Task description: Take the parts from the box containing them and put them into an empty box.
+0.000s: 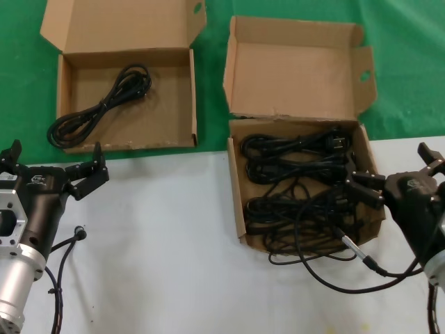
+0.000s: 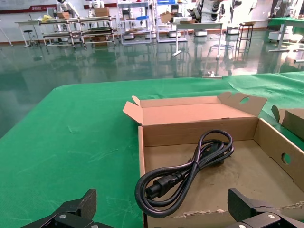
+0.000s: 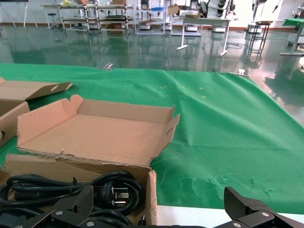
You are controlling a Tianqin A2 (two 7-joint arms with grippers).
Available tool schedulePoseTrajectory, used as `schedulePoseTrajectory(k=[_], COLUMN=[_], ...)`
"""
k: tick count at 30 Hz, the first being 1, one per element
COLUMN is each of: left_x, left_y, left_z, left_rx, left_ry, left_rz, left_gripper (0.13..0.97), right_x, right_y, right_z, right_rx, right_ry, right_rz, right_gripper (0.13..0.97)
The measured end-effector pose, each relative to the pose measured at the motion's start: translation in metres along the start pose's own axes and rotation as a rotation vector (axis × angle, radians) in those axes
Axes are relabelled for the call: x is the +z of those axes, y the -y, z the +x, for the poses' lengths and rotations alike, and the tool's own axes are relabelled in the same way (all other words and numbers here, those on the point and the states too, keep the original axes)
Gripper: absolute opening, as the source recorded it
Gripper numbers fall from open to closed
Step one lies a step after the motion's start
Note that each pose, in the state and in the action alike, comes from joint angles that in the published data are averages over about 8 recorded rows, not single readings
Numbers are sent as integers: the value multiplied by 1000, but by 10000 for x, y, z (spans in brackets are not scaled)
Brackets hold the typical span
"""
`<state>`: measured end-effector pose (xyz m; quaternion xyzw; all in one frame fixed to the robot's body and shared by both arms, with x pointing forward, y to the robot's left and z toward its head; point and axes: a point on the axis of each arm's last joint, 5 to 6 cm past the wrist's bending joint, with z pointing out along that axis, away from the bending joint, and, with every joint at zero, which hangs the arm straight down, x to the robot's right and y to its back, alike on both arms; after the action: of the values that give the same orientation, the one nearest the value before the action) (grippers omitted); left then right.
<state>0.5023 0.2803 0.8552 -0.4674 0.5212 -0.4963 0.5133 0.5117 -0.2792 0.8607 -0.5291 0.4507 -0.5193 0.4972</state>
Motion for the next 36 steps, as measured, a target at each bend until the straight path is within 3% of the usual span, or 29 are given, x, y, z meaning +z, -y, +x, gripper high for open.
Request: schedulePoseTrajectory(k=[36], left_x=[0], left_y=[0], left_z=[0], left_rx=[0], left_ry=[0], left_rz=[0], left_gripper=[966], right_x=[0], right_y=[0], right_z=[0], right_rx=[0], right_ry=[0], right_rz=[0], right_gripper=[966])
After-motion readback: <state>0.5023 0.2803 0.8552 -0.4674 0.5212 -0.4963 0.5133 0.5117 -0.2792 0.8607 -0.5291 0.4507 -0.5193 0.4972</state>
